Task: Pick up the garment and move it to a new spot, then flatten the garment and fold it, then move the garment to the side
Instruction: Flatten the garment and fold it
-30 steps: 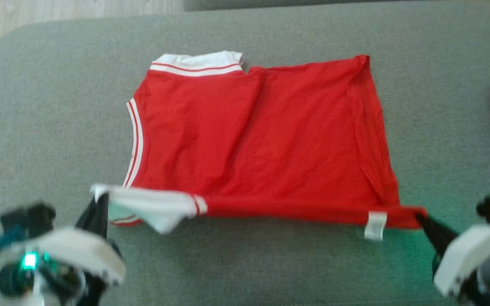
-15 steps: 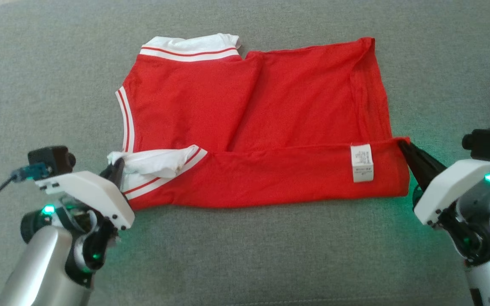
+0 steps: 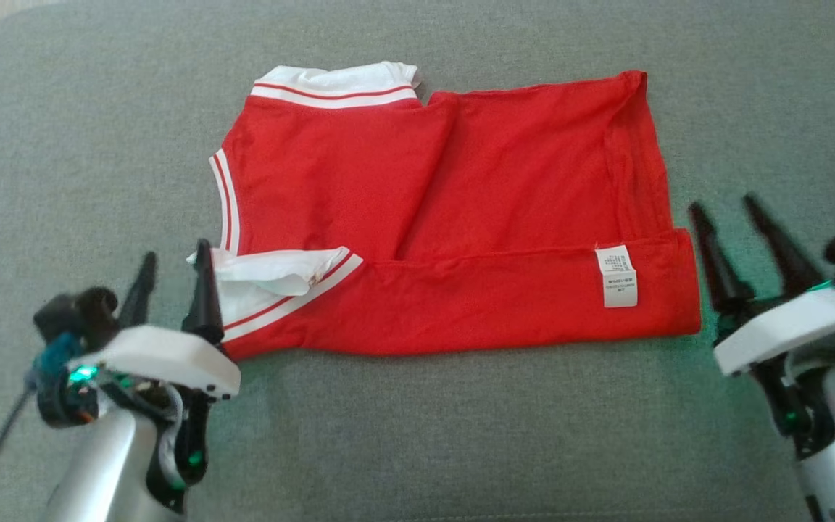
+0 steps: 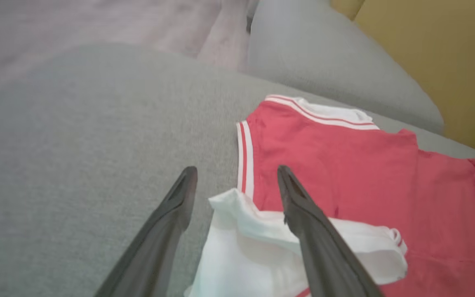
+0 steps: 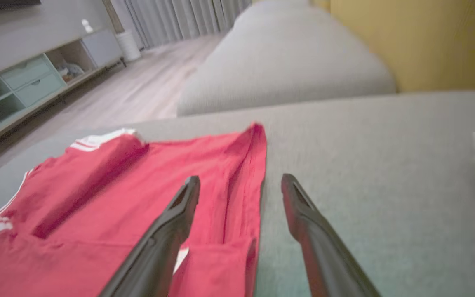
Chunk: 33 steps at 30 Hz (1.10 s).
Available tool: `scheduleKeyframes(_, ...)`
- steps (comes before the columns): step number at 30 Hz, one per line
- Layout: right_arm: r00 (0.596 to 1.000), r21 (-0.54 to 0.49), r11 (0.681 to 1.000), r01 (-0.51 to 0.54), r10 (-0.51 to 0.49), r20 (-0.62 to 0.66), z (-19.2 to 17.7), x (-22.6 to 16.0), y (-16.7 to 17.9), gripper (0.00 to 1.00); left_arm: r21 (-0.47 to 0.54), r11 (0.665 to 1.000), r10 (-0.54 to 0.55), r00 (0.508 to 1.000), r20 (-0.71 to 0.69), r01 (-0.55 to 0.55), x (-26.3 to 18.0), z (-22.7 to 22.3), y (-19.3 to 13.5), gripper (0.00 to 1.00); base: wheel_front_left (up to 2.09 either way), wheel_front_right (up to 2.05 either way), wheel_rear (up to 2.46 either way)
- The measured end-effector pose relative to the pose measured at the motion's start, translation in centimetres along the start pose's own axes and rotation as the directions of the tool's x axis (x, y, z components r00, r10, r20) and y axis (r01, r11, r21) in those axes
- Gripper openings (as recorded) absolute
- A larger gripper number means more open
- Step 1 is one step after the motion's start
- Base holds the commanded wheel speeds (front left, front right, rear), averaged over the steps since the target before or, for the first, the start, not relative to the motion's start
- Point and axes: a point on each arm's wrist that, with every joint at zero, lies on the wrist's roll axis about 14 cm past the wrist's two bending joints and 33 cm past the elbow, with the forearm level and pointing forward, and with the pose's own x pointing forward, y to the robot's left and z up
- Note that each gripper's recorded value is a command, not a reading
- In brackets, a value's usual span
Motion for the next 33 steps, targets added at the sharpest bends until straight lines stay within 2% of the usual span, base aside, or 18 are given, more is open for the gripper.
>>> scheduleKeyframes(1, 1.000, 0.000, 1.000, 0.000, 0.000, 0.000, 0.0, 0.0, 0.0, 1.00, 0.000, 1.000, 0.000, 1.000, 0.000, 0.000, 0.0, 0.0, 0.0, 1.00, 0.00, 0.00, 0.00)
scheduleKeyframes(6, 0.979, -0.130, 0.991, 0.032, -0.005, 0.204, 4.5, -0.9, 0.2, 1.00, 0.144, 0.987, 0.028, 0.967, 0.253, -0.066, -1.3, 3.5, -0.2, 1.00, 0.00, 0.00, 0.00)
scheduleKeyframes(11, 0.969, -0.135, 0.990, 0.050, -0.016, 0.246, 4.4, -3.2, 1.7, 1.00, 0.248, 0.962, 0.017, 0.927, 0.374, -0.118, -2.8, 5.2, -0.7, 1.00, 0.00, 0.00, 0.00)
scheduleKeyframes(19, 0.971, -0.100, 0.992, 0.073, -0.048, 0.234, 3.7, -6.1, 2.7, 1.00, 0.313, 0.945, 0.002, 0.953, 0.302, -0.101, -4.6, 1.9, -1.1, 1.00, 0.00, 0.00, 0.00)
scheduleKeyframes(29, 0.973, -0.098, 0.993, 0.067, -0.043, 0.229, 4.0, -6.2, 3.1, 1.00, 0.313, 0.944, 0.016, 0.959, 0.284, -0.108, -4.6, 1.6, -0.6, 1.00, 0.00, 0.00, 0.00)
scheduleKeyframes(33, 0.982, -0.063, 0.996, 0.064, -0.052, 0.184, 2.7, -6.0, 2.9, 1.00, 0.294, 0.949, 0.051, 0.976, 0.210, -0.113, -4.4, -0.2, 0.4, 1.00, 0.00, 0.00, 0.00)
